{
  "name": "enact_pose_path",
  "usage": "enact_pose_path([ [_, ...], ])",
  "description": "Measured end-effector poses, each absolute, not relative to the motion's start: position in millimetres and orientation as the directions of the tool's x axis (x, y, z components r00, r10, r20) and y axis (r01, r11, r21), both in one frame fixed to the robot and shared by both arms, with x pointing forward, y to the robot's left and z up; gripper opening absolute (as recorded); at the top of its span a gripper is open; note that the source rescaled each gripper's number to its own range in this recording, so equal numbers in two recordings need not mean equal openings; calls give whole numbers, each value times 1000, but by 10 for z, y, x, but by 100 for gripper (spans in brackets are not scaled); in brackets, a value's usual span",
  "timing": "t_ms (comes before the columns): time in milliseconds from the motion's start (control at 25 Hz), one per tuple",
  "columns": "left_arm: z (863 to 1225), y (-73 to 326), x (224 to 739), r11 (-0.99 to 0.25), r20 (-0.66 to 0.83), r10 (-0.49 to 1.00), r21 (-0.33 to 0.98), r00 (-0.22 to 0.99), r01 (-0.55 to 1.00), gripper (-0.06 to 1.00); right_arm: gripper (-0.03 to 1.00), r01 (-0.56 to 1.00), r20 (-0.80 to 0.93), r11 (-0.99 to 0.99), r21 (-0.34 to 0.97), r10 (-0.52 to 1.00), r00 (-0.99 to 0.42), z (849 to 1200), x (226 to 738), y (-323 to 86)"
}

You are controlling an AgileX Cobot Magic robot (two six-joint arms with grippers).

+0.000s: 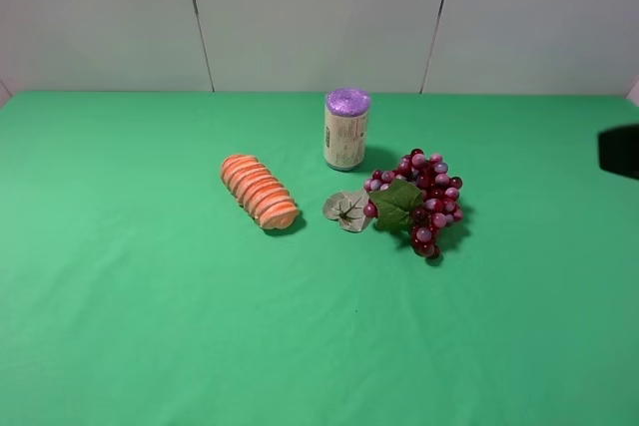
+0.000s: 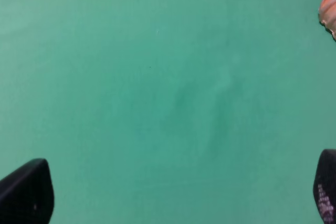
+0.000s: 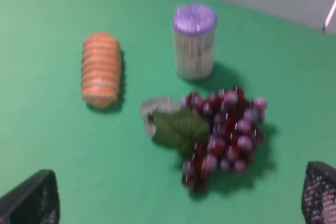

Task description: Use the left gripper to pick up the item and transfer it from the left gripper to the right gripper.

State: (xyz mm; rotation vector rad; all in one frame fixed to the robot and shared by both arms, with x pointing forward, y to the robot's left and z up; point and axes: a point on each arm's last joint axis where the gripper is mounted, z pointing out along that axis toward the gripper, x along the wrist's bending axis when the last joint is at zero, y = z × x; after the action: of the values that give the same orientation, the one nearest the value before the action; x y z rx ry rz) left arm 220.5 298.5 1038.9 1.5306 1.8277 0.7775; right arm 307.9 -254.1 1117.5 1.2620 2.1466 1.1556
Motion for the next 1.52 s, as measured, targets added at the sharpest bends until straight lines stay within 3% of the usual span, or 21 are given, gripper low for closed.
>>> enact_pose_path([
  [360,10389,2985,2205,154,-90,987,770,-133,620,100,100,510,60,177,842,908,-414,11152,2663,-2798],
  [840,10389,2985,2205,154,-90,987,770,-133,620,100,100,474,27,181,862,917,-398,10551,2455,-2910],
  [1520,10389,2985,2205,154,-90,987,770,-133,620,100,100,424,12,175,888,915,-403,10560,2405,-2930],
])
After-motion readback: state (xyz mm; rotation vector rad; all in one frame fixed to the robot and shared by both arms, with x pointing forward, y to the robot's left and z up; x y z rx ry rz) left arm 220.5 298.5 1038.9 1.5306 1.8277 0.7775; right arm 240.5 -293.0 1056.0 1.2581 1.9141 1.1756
